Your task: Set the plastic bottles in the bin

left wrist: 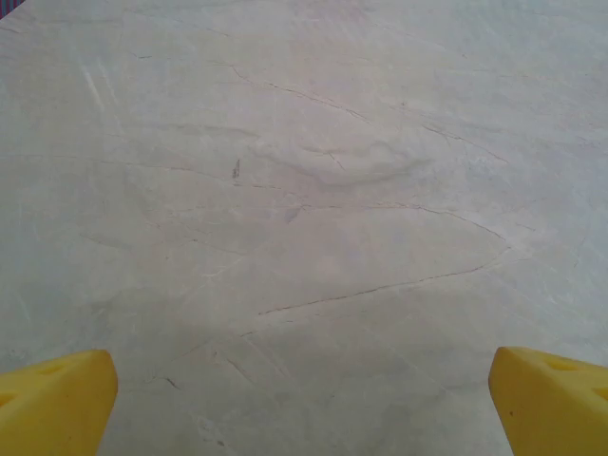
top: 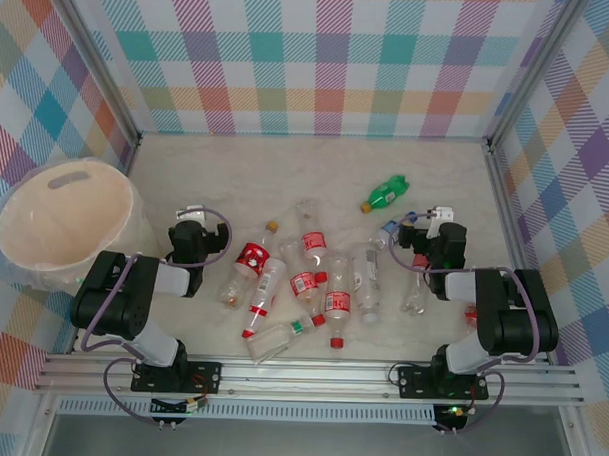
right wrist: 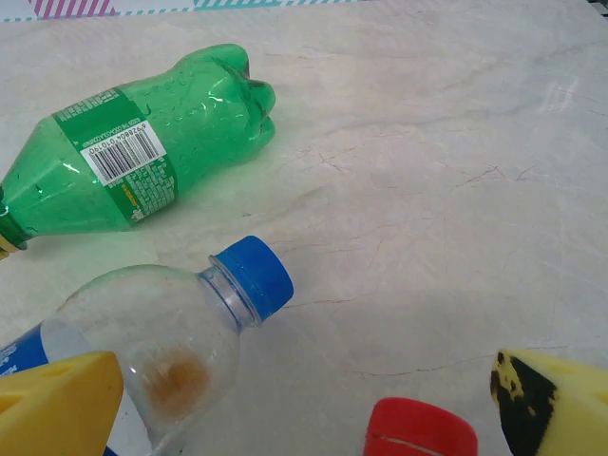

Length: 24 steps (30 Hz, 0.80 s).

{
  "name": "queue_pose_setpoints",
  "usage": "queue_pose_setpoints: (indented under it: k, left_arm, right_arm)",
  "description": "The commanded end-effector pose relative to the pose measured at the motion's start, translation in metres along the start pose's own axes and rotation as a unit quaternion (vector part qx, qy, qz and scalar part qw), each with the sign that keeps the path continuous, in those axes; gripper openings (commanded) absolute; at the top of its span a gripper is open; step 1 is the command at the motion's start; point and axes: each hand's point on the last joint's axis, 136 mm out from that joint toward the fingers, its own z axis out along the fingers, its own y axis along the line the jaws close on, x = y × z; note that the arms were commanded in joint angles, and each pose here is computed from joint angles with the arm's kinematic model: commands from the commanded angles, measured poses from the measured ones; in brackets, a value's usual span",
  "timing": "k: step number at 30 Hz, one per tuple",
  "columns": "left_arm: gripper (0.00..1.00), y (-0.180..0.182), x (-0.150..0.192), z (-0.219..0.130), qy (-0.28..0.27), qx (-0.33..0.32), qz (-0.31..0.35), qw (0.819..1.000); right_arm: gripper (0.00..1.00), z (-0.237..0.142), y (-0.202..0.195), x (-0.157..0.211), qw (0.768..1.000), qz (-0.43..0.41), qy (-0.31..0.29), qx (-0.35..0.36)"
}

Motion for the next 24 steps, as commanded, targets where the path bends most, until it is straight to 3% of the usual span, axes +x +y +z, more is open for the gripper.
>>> queue_pose_setpoints:
  k: [1,24]
  left_arm:
    - [1.0,0.0027,-0.0219,0.0037,-0.035,-0.007,-0.002,0.999]
    - [1.0,0.0028,-0.0214,0.0045,-0.032,-0.006,-0.002,0.999]
  right_arm:
    - [0.99,0.0033,0.002,-0.0183,1.0,0.007,-0.029,-0.009]
    - [0.99,0.004,0.0007,-0.0175,1.0,0.011,-0.026,-0.01]
